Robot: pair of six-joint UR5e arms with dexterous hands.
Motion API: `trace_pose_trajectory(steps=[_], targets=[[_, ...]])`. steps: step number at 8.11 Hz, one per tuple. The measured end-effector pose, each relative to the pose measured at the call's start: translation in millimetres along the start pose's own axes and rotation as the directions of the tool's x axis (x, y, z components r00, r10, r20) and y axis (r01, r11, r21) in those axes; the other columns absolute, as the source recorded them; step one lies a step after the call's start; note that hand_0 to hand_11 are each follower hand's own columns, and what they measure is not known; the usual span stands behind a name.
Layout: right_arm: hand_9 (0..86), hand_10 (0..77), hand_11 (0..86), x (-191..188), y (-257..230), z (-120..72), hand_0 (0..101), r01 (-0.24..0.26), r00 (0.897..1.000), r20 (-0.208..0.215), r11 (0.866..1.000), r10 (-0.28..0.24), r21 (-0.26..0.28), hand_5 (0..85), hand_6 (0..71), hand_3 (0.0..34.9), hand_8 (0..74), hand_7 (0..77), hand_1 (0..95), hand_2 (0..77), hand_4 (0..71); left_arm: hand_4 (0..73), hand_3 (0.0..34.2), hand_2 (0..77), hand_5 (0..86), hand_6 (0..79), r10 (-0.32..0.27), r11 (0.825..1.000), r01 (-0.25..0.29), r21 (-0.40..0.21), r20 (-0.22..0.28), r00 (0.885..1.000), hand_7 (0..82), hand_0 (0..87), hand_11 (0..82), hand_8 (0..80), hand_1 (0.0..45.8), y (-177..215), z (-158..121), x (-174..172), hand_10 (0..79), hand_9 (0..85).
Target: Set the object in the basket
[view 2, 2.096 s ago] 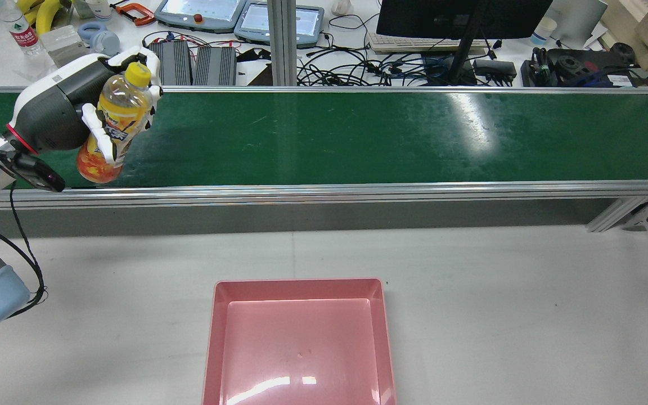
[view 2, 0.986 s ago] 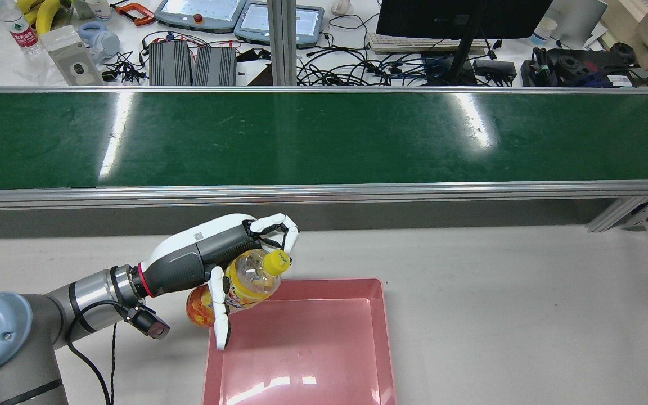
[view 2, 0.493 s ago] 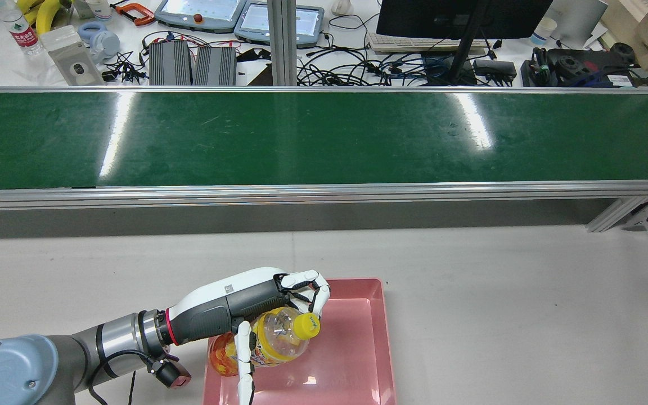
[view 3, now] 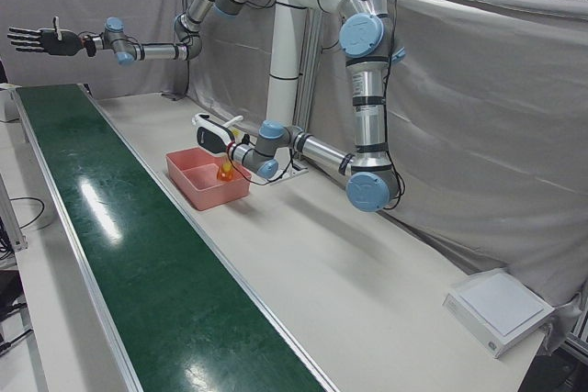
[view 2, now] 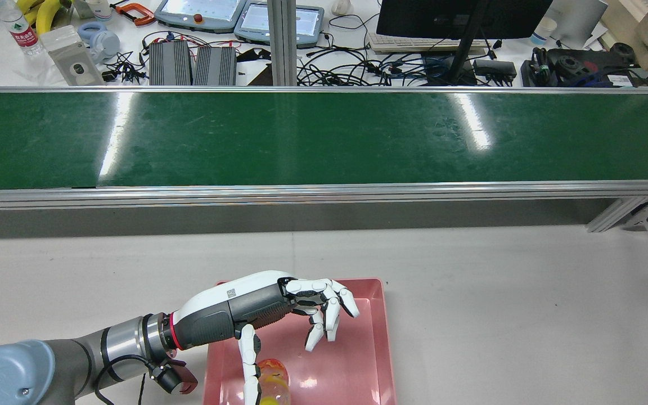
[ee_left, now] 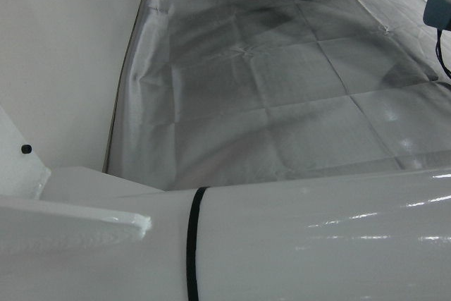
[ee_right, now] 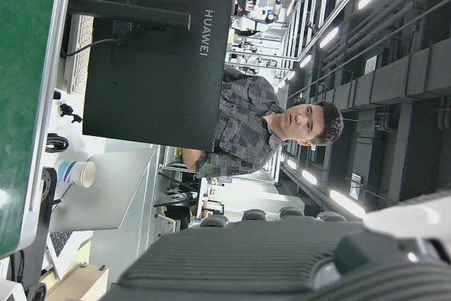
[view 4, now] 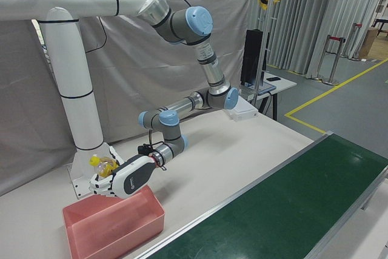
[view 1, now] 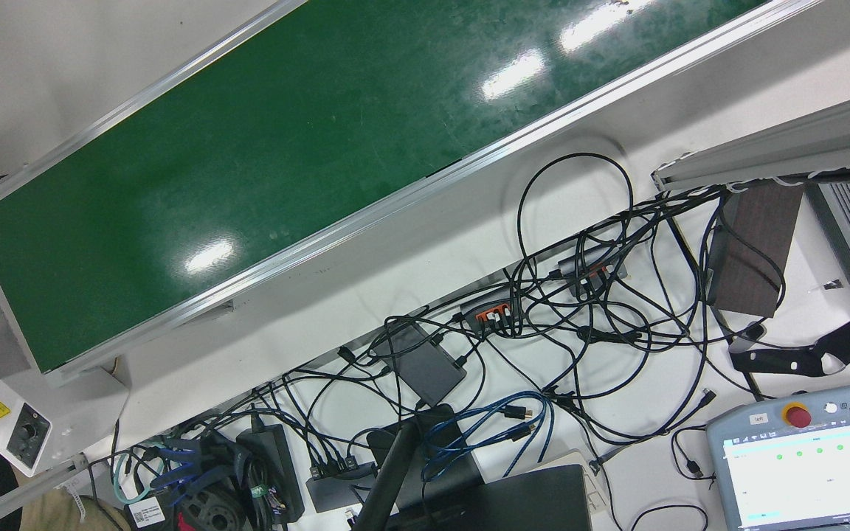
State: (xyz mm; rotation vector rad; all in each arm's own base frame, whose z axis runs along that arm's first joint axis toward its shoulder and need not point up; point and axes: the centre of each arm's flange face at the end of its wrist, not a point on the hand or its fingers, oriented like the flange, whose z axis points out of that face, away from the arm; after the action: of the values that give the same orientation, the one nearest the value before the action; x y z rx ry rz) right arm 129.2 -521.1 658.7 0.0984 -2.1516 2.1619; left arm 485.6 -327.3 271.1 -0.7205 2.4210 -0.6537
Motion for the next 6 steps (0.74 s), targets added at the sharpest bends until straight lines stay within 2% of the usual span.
trace_pose_trajectory(steps=[1,2,3,4,5,6], targets=[[0.0,0.0,0.0,0.0,0.0,0.0,0,0.0,1.0,0.0,1.0,0.0,0.0,0.0,0.0,0.3,0.0,0.5,0.0,0.5,0.0,21.3,0.0,0.0,56.7,15.3,-0.004,1.0,0.004,-0.02,-0.012,1.0,42.5,56.1,57.3,34.9,0.0,1.6,1.2,0.5,42.5,51.3],[0.0,0.0,0.0,0.0,0.0,0.0,0,0.0,1.0,0.0,1.0,0.0,0.0,0.0,0.0,0.3,0.0,0.5,0.0,0.5,0.0,14.7,2.4,0.0,37.1,5.5,-0.008,0.999,0.007,-0.035,-0.022,1.0,13.1,53.5,30.0,13.1,0.0,2.5,2.0,1.1,19.1,22.9],[0.0,0.0,0.0,0.0,0.0,0.0,0,0.0,1.0,0.0,1.0,0.0,0.0,0.0,0.0,0.3,0.0,0.5,0.0,0.5,0.0,14.7,2.4,0.0,37.1,5.5,-0.012,0.999,0.01,-0.05,-0.031,0.999,13.1,53.5,30.0,13.1,0.0,3.6,3.0,0.9,19.1,22.9],[0.0,0.0,0.0,0.0,0.0,0.0,0,0.0,1.0,0.0,1.0,0.0,0.0,0.0,0.0,0.3,0.0,0.5,0.0,0.5,0.0,13.1,4.1,0.0,27.8,4.4,-0.015,0.998,0.013,-0.066,-0.041,0.999,6.0,53.2,20.2,4.4,0.0,5.1,4.4,0.9,9.8,10.9],[0.0,0.0,0.0,0.0,0.0,0.0,0,0.0,1.0,0.0,1.0,0.0,0.0,0.0,0.0,0.3,0.0,0.5,0.0,0.5,0.0,10.9,6.0,0.0,13.1,4.4,-0.024,0.997,0.02,-0.079,-0.049,0.999,6.0,53.3,11.4,1.6,0.0,6.1,5.8,1.1,8.7,1.6],[0.0,0.0,0.0,0.0,0.0,0.0,0,0.0,1.0,0.0,1.0,0.0,0.0,0.0,0.0,0.4,0.0,0.5,0.0,0.5,0.0,11.4,6.0,0.0,14.2,4.4,-0.041,0.996,0.036,-0.088,-0.054,0.998,6.0,53.3,11.4,0.5,0.0,6.8,6.7,1.8,7.6,1.6]])
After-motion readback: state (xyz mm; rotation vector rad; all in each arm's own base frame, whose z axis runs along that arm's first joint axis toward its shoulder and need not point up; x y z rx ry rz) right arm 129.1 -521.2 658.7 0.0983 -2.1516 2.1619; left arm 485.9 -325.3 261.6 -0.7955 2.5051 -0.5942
